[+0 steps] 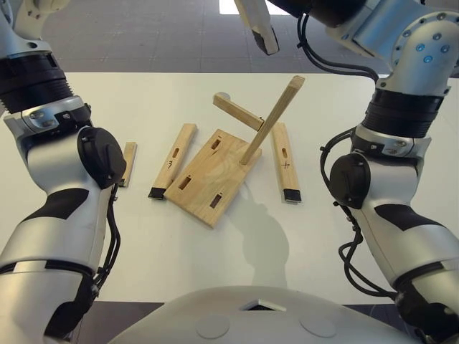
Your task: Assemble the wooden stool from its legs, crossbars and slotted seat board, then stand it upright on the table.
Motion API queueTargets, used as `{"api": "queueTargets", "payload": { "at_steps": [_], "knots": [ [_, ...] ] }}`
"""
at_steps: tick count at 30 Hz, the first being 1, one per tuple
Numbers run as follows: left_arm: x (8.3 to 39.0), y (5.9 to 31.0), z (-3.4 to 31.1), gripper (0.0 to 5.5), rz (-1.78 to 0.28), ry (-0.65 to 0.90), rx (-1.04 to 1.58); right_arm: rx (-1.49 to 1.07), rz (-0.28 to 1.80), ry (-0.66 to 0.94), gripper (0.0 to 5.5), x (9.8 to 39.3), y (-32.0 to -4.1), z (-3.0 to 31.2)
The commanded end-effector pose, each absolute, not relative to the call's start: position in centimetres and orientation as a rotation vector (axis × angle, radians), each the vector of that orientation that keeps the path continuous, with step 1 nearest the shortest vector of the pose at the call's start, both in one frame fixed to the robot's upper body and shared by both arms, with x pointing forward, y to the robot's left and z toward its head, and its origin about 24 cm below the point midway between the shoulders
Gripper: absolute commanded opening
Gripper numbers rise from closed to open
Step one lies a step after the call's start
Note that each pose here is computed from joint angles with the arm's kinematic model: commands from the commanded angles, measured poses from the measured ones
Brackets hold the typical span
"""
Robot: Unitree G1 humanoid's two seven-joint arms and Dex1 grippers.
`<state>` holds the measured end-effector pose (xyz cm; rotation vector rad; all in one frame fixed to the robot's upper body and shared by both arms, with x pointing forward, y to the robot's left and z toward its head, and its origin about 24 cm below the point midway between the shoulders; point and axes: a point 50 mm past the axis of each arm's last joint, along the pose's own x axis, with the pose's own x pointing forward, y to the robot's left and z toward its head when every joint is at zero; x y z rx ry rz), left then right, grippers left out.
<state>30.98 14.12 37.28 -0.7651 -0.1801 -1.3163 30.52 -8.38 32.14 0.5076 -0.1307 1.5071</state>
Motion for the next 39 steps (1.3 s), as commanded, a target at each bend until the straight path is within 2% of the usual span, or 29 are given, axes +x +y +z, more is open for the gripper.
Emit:
{"api": "queueTargets", "payload": {
  "at_steps": [1,8,12,17,20,23,26,30,34,37,39],
  "knots": [
    [30.9,14.7,37.0,2.02,-1.299,-0.172,-0.752,0.491,1.473,-0.132,3.55,30.6,-8.9,31.9],
    [31.0,15.5,36.1,2.02,-1.247,-0.155,-0.721,0.518,1.461,-0.154,4.71,30.6,-10.0,32.6],
    [30.8,17.1,34.9,2.02,-1.178,-0.147,-0.697,0.625,1.428,-0.266,5.37,30.6,-13.1,34.9],
    [30.3,19.6,33.5,2.02,-1.059,-0.166,-0.605,0.592,1.271,-0.414,5.40,30.0,-17.4,37.4],
    [29.9,21.3,32.9,2.02,-0.962,-0.208,-0.544,0.525,1.097,-0.451,5.40,29.6,-20.6,37.9],
    [29.1,22.8,32.3,2.02,-0.872,-0.270,-0.478,0.495,1.042,-0.359,5.40,28.6,-23.1,36.3],
    [28.5,24.0,31.3,2.02,-0.807,-0.278,-0.464,0.482,1.051,-0.237,5.40,27.5,-24.3,34.3],
    [27.7,25.2,30.2,2.02,-0.738,-0.271,-0.473,0.395,1.244,-0.094,5.40,24.6,-22.8,32.3],
    [27.4,25.9,29.7,2.02,-0.701,-0.258,-0.494,0.327,1.489,0.155,5.40,21.1,-18.7,26.9],
    [27.4,26.0,29.4,2.02,-0.687,-0.246,-0.502,0.400,1.462,0.275,5.40,21.0,-16.2,22.9],
    [27.5,26.0,29.2,2.02,-0.678,-0.242,-0.511,0.387,1.364,0.318,5.40,21.6,-14.2,20.5]
  ]
}}
